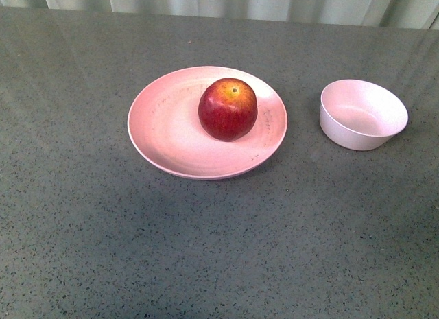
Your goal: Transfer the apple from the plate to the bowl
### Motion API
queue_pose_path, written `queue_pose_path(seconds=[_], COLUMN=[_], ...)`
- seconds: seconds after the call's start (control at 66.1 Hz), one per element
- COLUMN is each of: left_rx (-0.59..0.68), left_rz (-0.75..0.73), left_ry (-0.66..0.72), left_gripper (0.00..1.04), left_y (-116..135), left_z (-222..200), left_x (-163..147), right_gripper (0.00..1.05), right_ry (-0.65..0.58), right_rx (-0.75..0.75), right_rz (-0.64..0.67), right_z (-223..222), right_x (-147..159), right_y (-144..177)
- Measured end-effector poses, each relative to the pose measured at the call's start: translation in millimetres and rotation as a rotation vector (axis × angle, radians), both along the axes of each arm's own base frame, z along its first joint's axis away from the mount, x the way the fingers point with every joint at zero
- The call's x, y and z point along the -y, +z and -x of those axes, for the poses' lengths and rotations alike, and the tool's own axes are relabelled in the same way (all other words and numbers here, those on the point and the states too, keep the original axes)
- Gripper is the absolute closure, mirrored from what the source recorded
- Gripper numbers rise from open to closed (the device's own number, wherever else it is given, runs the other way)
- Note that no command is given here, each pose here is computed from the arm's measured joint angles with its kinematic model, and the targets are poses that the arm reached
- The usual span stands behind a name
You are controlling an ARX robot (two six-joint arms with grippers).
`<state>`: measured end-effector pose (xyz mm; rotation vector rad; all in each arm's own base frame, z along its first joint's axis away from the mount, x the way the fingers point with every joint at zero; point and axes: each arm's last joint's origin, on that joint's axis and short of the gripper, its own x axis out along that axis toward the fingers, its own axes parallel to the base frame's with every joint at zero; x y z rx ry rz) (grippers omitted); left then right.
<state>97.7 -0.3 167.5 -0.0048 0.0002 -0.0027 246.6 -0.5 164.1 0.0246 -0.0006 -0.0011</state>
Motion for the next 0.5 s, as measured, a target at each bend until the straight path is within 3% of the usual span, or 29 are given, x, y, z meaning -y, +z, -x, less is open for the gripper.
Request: queue_pose_path(seconds=[0.242,0.499], left_rx=[0.000,0.000], left_rz=[0.000,0.000], left_ry=[-0.001,0.000], left_gripper=[0.09,0.09], left_y=[0,0], left_z=[0,0], left_x=[0,0], right_gripper=[1.03,1.03], right_ry=[0.000,0.001], right_rx=[-0.015,-0.017], right_rz=[0.016,0.020], right_z=[38,69], right_x=[0,0], right_y=[-3,-3])
